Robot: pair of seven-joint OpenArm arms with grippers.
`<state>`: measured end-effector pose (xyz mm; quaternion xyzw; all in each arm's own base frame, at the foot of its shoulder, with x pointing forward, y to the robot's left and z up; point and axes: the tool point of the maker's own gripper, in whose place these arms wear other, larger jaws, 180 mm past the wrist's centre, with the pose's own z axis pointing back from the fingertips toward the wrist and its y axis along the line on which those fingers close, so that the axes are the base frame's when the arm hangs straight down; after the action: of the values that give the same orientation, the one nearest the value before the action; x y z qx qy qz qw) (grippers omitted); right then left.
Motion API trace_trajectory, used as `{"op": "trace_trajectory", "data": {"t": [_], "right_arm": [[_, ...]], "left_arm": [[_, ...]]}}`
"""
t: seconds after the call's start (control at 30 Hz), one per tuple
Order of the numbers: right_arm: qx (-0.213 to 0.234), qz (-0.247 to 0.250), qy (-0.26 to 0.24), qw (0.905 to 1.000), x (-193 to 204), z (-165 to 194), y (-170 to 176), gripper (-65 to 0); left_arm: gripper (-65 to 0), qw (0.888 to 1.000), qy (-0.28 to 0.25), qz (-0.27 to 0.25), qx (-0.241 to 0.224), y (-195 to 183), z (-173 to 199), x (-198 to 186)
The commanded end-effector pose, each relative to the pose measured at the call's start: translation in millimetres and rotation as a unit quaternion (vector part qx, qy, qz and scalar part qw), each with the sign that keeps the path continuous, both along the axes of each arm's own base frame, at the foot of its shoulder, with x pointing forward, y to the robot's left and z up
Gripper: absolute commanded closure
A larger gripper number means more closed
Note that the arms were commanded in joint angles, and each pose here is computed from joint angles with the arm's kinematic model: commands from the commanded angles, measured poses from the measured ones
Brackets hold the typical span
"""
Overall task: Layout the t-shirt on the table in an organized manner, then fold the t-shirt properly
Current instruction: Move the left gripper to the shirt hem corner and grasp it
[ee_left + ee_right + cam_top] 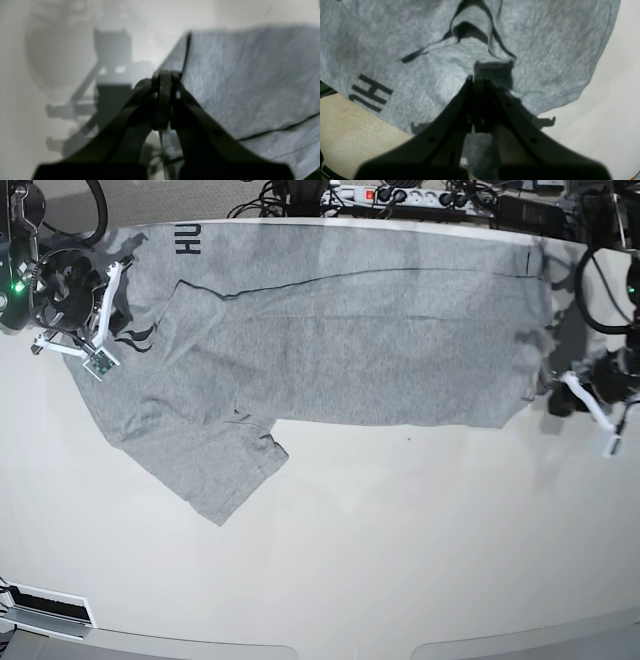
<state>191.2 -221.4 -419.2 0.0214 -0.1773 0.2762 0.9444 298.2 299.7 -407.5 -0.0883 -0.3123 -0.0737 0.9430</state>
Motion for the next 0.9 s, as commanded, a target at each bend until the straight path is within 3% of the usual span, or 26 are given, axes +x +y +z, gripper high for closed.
{"op": "trace_trajectory", "data": {"t": [0.0,0.2,0.53,0.7,0.87], "right_arm": [[0.000,0.005,-0.018,0.9998,8,8,-2,0.0],[0.003,0.004,-0.022,0.9998,9,9,-2,0.0],[0.004,0.004,-0.025,0.9997,10,9,-1,0.0],[0.006,-0.004,-0.030,0.9995,13,10,-2,0.0],[0.005,-0.006,-0.030,0.9995,13,10,-2,0.0]], "left_arm": [[0.0,1.000,-0.030,-0.004,0.008,5,15,15],[0.0,0.999,-0.019,-0.017,0.020,1,-3,22],[0.0,0.999,-0.017,0.046,-0.005,19,-28,40],[0.0,0.999,-0.027,0.023,-0.027,8,-13,53],[0.0,1.000,-0.004,0.004,-0.029,1,-1,53]]}}
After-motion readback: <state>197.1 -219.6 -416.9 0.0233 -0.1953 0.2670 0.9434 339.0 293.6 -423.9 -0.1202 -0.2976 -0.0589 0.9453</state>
